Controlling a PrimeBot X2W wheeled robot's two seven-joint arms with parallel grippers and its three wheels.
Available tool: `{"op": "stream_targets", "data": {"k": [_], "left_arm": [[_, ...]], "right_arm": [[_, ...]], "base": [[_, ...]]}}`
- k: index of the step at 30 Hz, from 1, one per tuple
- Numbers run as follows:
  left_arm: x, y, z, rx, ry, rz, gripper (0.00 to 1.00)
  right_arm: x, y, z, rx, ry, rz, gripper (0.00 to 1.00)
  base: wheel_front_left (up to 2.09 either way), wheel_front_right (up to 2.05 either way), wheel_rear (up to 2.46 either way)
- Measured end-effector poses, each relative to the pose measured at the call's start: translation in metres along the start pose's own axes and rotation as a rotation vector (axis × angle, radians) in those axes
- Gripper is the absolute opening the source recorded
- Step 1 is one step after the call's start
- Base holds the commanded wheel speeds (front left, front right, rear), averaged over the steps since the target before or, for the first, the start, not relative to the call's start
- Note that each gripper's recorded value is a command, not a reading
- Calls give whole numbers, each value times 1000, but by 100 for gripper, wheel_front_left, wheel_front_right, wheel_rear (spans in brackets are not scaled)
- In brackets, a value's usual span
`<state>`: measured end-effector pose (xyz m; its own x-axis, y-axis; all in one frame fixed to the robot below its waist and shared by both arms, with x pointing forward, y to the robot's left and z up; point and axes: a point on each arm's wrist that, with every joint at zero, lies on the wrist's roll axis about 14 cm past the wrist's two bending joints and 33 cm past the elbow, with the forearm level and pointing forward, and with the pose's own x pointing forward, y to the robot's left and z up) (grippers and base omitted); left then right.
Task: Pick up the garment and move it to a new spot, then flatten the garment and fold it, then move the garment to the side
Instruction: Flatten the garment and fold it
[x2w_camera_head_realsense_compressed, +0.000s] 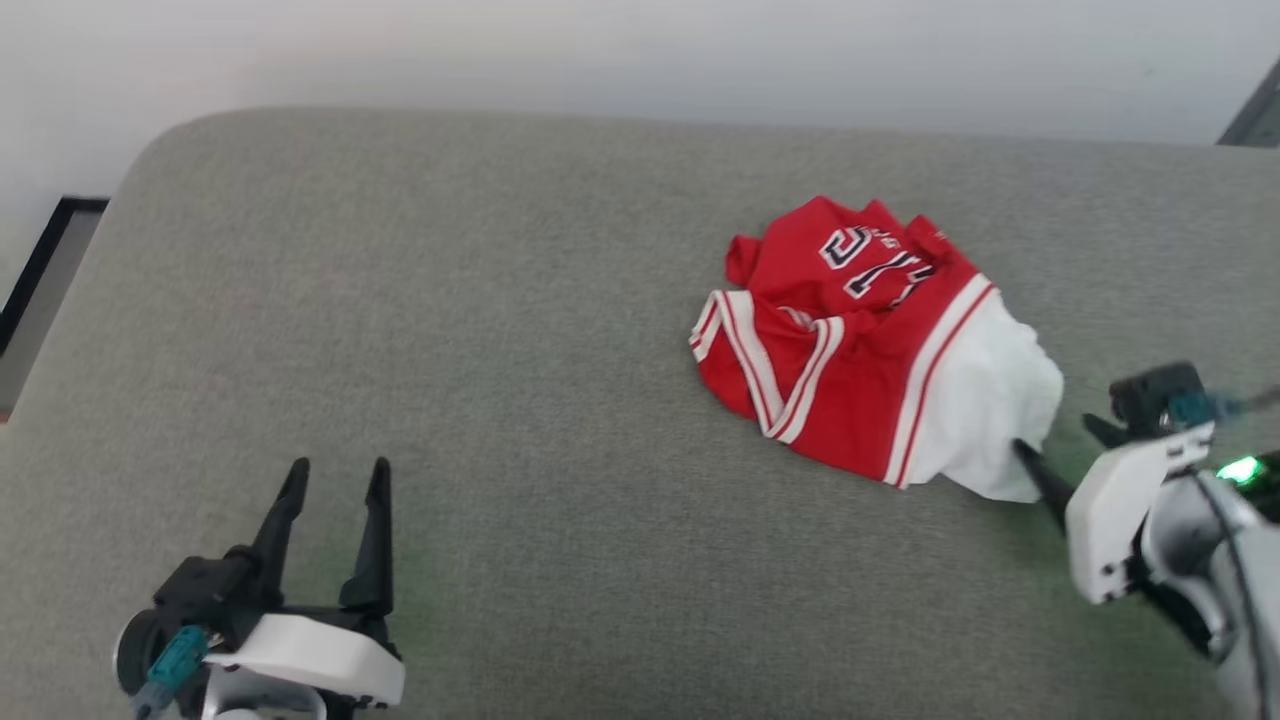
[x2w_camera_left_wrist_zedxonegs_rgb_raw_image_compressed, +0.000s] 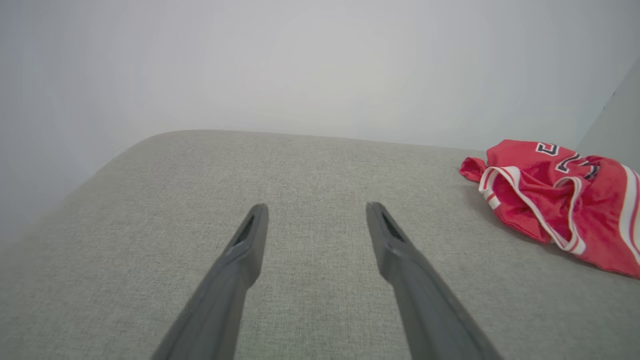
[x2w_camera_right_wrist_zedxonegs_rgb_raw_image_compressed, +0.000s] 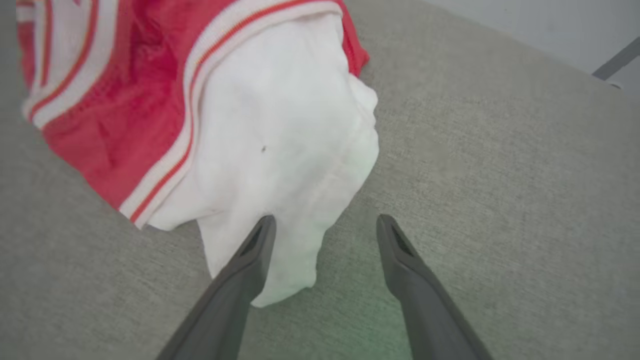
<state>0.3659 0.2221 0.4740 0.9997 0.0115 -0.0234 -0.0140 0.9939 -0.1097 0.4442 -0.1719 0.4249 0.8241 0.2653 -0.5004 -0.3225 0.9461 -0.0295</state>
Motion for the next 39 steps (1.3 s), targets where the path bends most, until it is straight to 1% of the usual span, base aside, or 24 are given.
{"op": "stream_targets", "data": {"k": [2, 6, 8, 11, 13, 15, 16, 17, 18, 22, 26, 30, 35, 36, 39], "left_arm": [[0, 1, -3, -6, 8, 7, 100], [1, 5, -9, -29, 21, 38, 100], [5, 5, -9, -36, 21, 46, 100], [6, 6, -15, -53, 36, 62, 100], [4, 10, -19, -54, 48, 77, 100], [3, 11, -23, -58, 60, 87, 100], [3, 12, -24, -59, 63, 92, 100], [3, 13, -24, -60, 63, 96, 100], [4, 14, -24, -60, 62, 99, 100], [6, 14, -23, -73, 55, 105, 100], [10, 10, -21, -73, 49, 86, 100], [17, 1, -20, -69, 45, 49, 100], [26, -13, -20, -67, 43, -1, 100], [30, -17, -21, -67, 44, -16, 100], [36, -20, -23, -62, 47, -33, 100]], "right_arm": [[5, -5, -6, -52, 111, 13, 100], [14, -9, -16, -61, 275, 43, 100], [19, -7, -19, -68, 332, 63, 100], [27, 5, -31, -43, 414, 112, 100], [31, 7, -36, -92, 468, 127, 100], [35, 9, -41, -80, 493, 140, 100], [37, 10, -43, -84, 507, 147, 95], [38, 11, -45, -95, 516, 152, 22], [39, 11, -45, -97, 520, 154, 0], [38, 8, -43, -81, 510, 144, 0], [33, -8, -35, -36, 445, 95, 0], [13, -50, -36, 21, 406, -16, 0], [-22, -102, -44, 86, 389, -165, 0], [-35, -119, -49, 116, 385, -217, 0], [-51, -145, -53, 152, 379, -300, 0]], "base": [[0, 0, 0], [0, 0, 0], [0, 0, 0], [0, 0, 0], [0, 0, 0], [0, 0, 0], [0, 0, 0], [0, 0, 0], [0, 0, 0], [0, 0, 0], [0, 0, 0], [0, 0, 0], [0, 0, 0], [0, 0, 0], [0, 0, 0]]}}
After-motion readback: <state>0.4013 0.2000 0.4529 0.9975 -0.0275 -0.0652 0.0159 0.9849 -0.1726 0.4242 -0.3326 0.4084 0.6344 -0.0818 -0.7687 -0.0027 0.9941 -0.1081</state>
